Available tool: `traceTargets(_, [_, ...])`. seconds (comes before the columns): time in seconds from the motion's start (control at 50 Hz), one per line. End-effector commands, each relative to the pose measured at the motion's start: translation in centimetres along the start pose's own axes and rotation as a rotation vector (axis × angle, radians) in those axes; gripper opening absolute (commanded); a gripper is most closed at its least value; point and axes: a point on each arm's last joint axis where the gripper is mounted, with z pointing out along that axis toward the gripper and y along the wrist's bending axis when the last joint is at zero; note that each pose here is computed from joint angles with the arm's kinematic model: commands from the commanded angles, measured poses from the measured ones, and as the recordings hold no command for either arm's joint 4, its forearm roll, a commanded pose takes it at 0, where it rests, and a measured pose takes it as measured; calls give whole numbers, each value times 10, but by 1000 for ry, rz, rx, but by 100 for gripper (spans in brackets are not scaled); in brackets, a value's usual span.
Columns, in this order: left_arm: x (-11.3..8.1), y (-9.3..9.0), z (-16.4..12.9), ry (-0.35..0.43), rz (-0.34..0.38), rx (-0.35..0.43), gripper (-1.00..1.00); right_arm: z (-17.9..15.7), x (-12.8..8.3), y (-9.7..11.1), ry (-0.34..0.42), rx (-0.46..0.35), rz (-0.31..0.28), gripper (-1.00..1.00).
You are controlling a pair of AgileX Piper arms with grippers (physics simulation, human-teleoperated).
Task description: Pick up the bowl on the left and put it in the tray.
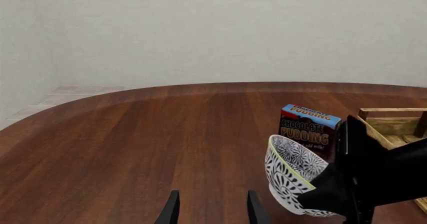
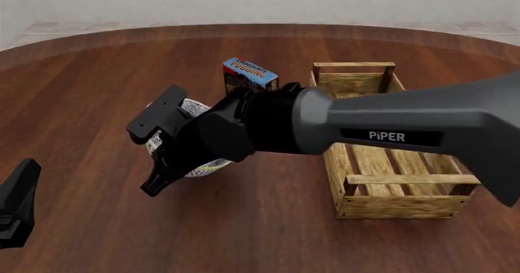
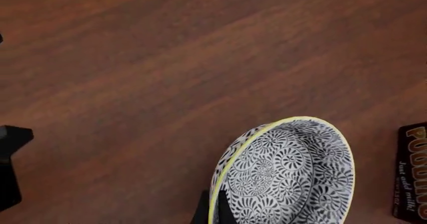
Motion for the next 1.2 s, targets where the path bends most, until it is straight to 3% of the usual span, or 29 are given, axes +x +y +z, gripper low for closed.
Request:
traceTargets(0.02, [0, 0, 0, 0, 0, 0, 100, -10, -5, 3, -17, -1, -19, -100])
traceTargets(0.34, [0, 0, 0, 0, 0, 0, 100, -20, -9, 3, -27, 0, -39, -100])
traceTargets(0.74, [0, 0, 0, 0, 0, 0, 100, -37, -10, 2, -22, 0, -114, -100])
traceTargets(1.2, [0, 0, 0, 0, 0, 0, 100, -55, -8, 1, -36, 6, -160, -100])
